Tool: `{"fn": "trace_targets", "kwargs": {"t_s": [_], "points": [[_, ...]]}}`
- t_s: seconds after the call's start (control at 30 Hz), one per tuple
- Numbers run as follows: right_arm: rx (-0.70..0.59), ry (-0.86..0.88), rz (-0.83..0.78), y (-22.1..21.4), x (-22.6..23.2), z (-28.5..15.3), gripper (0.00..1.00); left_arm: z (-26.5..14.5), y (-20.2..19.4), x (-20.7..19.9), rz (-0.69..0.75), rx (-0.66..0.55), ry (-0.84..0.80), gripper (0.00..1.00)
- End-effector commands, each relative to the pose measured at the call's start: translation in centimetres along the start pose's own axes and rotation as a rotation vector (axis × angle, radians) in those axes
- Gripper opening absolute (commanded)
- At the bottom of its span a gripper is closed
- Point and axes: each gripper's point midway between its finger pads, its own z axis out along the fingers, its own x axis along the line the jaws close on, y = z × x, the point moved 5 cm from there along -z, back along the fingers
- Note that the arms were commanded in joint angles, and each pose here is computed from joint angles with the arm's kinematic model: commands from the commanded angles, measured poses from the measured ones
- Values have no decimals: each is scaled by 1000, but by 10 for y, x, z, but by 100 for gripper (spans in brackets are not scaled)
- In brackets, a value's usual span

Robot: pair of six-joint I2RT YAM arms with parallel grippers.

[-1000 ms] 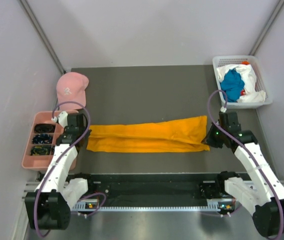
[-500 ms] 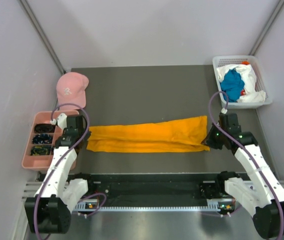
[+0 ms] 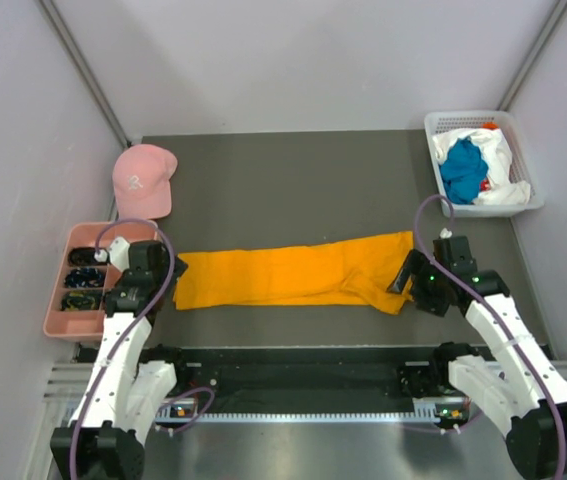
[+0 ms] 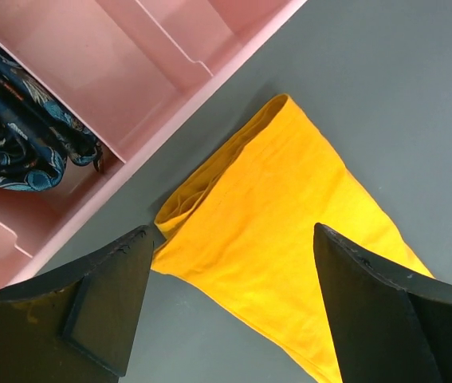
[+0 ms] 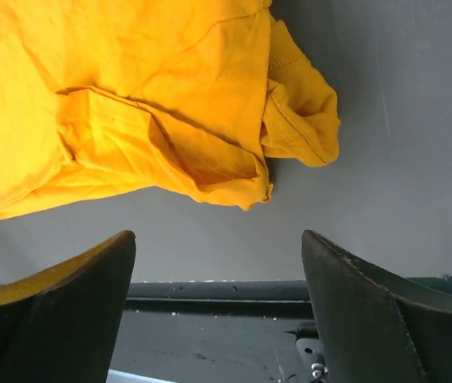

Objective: Fold and stack the t-shirts
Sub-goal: Fold the other side of the tshirt into a rectangle

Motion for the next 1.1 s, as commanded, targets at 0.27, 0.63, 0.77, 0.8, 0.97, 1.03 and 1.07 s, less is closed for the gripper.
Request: {"fn": "trace_targets", "kwargs": {"t_s": [0.27, 0.63, 0.77, 0.8, 0.97, 1.03, 1.07], "points": [[-182, 64, -42, 42, 28, -16, 85, 18, 42, -47, 53, -121, -90, 86], [-191, 129, -95, 58, 46, 12, 85, 60, 39, -56, 112, -93, -14, 74], [-151, 123, -111, 50, 44, 28, 85, 67, 38, -61, 91, -93, -23, 69], [-146, 121, -114, 49, 44, 30, 85, 69, 38, -62, 92, -89, -19, 68], [-132, 107, -108, 43, 38, 40, 85, 72, 40, -63, 100, -96, -8, 68], [-121, 95, -104, 39, 35, 45, 85, 75, 40, -63, 100, -97, -4, 68], [-118, 90, -99, 38, 33, 48, 85, 77, 39, -64, 103, -91, -3, 68]]}}
